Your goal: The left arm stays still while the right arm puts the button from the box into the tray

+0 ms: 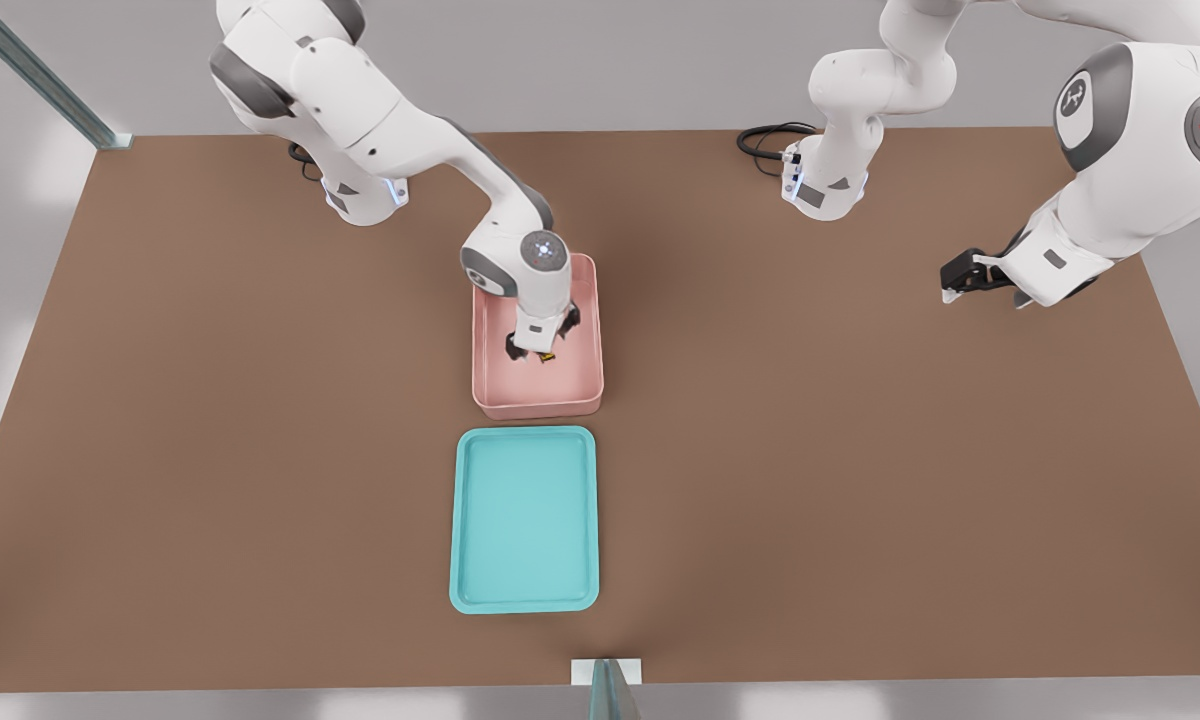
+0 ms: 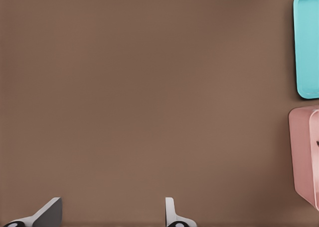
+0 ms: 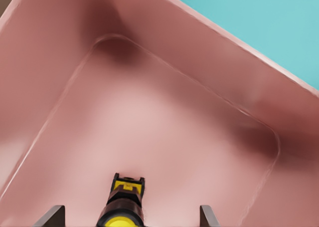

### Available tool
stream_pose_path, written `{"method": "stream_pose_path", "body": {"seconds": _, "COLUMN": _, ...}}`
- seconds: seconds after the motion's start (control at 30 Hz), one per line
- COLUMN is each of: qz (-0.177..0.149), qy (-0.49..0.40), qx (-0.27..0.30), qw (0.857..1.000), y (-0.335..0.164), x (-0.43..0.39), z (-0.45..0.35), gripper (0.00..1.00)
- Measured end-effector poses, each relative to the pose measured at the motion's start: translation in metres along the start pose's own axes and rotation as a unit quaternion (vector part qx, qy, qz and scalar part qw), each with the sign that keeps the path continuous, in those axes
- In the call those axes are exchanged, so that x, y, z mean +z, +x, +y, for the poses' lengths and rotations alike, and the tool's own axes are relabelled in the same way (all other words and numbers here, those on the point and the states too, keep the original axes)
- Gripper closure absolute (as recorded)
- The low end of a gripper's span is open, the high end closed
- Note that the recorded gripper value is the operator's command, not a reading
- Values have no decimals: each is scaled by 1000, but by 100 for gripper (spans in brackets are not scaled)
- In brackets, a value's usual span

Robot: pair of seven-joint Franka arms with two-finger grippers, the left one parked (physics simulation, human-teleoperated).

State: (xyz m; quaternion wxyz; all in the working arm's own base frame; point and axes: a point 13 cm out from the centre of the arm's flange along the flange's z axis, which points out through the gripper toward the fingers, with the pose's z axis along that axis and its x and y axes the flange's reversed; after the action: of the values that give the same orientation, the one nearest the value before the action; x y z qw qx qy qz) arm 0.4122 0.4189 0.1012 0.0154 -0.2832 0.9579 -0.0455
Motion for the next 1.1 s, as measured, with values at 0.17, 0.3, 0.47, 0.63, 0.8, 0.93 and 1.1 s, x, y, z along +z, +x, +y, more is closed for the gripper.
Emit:
{"method": "stream_pose_path", "body": {"seconds": 0.17, "qz": -23, "qy": 4, "qx": 28, "qw": 999, "y": 5, "x": 5, "z": -3, "gripper": 0}}
{"method": "stream_pose_path", "body": {"seconds": 0.3, "qz": -15, "qy": -1, "qx": 40, "qw": 999, "y": 14, "x": 31, "z": 9, "gripper": 0}}
{"method": "stream_pose_path", "body": {"seconds": 0.47, "qz": -12, "qy": -5, "qx": 61, "qw": 998, "y": 15, "x": 52, "z": 11, "gripper": 30}}
{"method": "stream_pose_path", "body": {"seconds": 0.63, "qz": -14, "qy": -10, "qx": 83, "qw": 996, "y": 13, "x": 56, "z": 12, "gripper": 70}}
{"method": "stream_pose_path", "body": {"seconds": 0.8, "qz": -52, "qy": -9, "qx": 118, "qw": 992, "y": -14, "x": 10, "z": -11, "gripper": 75}}
{"method": "stream_pose_path", "body": {"seconds": 0.93, "qz": -100, "qy": -44, "qx": 221, "qw": 969, "y": -102, "x": -91, "z": -66, "gripper": 74}}
{"method": "stream_pose_path", "body": {"seconds": 1.1, "qz": -94, "qy": -73, "qx": 304, "qw": 945, "y": -214, "x": -3, "z": -146, "gripper": 74}}
